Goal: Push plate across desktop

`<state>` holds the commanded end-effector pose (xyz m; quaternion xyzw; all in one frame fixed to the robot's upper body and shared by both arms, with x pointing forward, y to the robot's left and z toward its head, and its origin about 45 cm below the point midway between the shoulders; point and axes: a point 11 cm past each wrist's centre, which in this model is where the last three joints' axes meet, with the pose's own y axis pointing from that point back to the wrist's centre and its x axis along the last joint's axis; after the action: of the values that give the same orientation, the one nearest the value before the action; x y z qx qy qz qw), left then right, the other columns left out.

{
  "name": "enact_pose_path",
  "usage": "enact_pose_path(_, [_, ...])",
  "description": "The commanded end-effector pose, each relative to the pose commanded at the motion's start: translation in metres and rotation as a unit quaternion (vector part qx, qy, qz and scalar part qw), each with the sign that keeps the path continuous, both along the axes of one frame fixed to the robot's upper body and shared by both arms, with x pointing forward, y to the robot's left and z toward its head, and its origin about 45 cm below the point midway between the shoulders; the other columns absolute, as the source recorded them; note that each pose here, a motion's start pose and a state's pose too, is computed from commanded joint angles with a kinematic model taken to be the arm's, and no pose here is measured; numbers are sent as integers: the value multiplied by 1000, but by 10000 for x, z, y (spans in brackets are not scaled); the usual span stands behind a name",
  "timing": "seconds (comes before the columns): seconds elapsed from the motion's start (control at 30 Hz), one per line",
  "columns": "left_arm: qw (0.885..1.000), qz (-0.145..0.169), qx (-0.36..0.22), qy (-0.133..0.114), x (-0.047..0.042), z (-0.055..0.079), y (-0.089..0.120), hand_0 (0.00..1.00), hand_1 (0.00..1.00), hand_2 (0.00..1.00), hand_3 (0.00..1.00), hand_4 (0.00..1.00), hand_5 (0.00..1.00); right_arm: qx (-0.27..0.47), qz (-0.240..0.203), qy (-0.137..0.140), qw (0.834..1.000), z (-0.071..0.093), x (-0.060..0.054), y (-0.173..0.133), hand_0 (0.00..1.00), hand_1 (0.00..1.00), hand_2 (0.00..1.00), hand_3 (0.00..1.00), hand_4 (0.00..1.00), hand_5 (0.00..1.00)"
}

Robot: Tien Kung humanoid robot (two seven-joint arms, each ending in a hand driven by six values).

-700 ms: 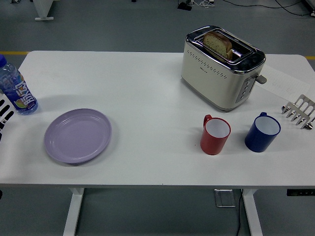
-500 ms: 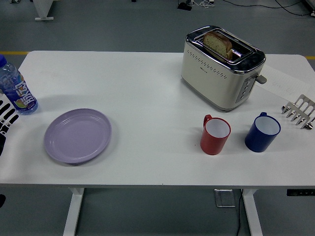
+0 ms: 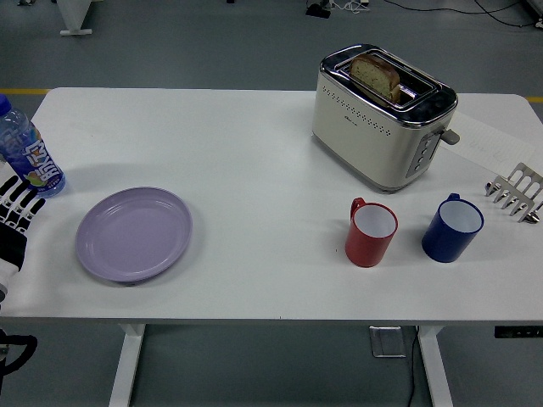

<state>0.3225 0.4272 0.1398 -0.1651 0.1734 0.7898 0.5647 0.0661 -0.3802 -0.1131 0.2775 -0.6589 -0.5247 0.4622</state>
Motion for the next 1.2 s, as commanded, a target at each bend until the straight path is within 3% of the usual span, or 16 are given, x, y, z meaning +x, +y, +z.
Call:
enact_pose_path(0.73, [999, -9, -32, 10, 49, -236, -327, 746, 773, 732, 640, 587, 998, 2, 6, -3, 1000, 6, 55, 17, 577, 517, 611, 563, 213, 538])
enact_pose_path(1.2, [999, -8, -47, 5, 93, -279, -465, 745, 770, 728, 637, 581, 998, 2, 9, -4, 1000, 10, 75, 9, 578, 518, 611, 563, 211, 536])
